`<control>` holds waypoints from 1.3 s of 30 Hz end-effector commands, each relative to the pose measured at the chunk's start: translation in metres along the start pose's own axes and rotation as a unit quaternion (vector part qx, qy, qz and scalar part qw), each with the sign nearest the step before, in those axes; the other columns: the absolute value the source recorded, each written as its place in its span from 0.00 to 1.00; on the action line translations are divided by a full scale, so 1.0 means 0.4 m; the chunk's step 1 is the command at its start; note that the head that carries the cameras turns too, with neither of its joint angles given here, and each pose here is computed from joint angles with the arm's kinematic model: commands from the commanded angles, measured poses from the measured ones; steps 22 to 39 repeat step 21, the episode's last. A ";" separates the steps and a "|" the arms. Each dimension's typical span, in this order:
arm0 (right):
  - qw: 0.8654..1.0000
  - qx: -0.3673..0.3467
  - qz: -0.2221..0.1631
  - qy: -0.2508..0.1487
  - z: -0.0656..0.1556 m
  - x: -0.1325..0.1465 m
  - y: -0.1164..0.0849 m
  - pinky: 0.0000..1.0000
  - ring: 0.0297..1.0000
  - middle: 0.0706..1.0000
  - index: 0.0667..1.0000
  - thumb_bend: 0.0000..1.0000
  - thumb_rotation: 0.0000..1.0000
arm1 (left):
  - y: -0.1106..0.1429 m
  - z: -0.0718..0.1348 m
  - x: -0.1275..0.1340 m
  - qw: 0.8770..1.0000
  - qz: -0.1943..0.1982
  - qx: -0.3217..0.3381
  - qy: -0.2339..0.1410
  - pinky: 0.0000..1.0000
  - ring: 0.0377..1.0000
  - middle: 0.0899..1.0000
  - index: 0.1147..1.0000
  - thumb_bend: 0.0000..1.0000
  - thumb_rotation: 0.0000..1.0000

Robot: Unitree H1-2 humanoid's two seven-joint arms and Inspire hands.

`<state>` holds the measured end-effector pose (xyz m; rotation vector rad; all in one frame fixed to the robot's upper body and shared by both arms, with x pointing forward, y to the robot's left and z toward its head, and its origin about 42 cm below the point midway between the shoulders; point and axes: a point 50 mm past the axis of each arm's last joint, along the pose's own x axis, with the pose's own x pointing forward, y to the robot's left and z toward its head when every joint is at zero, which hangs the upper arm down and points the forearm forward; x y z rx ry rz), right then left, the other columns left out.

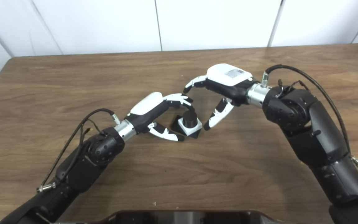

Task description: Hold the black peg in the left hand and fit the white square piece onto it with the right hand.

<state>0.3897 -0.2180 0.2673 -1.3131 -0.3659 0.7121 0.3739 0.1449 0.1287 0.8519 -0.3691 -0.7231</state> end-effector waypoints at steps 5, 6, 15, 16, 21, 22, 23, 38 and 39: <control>0.997 0.028 -0.065 0.024 -0.028 -0.023 -0.025 0.66 0.80 0.83 0.79 0.89 0.33 | -0.099 -0.093 -0.121 0.993 -0.071 -0.028 0.088 0.76 0.90 0.88 0.93 0.86 0.12; 0.996 0.036 -0.072 0.028 -0.033 -0.028 -0.020 0.66 0.80 0.83 0.79 0.89 0.33 | -0.096 -0.093 -0.125 0.993 -0.066 -0.033 0.090 0.78 0.91 0.89 0.96 0.87 0.13; 0.988 0.095 -0.103 0.069 -0.072 -0.080 0.042 0.69 0.82 0.84 0.82 0.86 0.30 | -0.080 -0.107 -0.153 0.993 -0.012 -0.067 0.095 0.78 0.91 0.92 1.00 0.90 0.23; 0.986 0.103 -0.108 0.075 -0.076 -0.087 0.052 0.68 0.82 0.84 0.82 0.86 0.30 | -0.080 -0.109 -0.156 0.993 -0.003 -0.072 0.095 0.78 0.90 0.91 1.00 0.90 0.24; 0.967 0.158 -0.176 0.097 -0.083 -0.120 0.114 0.64 0.78 0.80 0.79 0.78 0.34 | -0.083 -0.111 -0.173 0.988 0.058 -0.117 0.088 0.74 0.89 0.91 1.00 0.88 0.30; 0.967 0.158 -0.176 0.097 -0.083 -0.120 0.114 0.64 0.78 0.80 0.79 0.78 0.34 | -0.083 -0.111 -0.173 0.988 0.058 -0.117 0.088 0.74 0.89 0.91 1.00 0.88 0.30; 0.967 0.158 -0.176 0.097 -0.083 -0.120 0.114 0.64 0.78 0.80 0.79 0.78 0.34 | -0.083 -0.111 -0.173 0.988 0.058 -0.117 0.088 0.74 0.89 0.91 1.00 0.88 0.30; 0.967 0.158 -0.176 0.097 -0.083 -0.120 0.114 0.64 0.78 0.80 0.79 0.78 0.34 | -0.083 -0.111 -0.173 0.988 0.058 -0.117 0.088 0.74 0.89 0.91 1.00 0.88 0.30; 0.967 0.158 -0.176 0.097 -0.083 -0.120 0.114 0.64 0.78 0.80 0.79 0.78 0.34 | -0.083 -0.111 -0.173 0.988 0.058 -0.117 0.088 0.74 0.89 0.91 1.00 0.88 0.30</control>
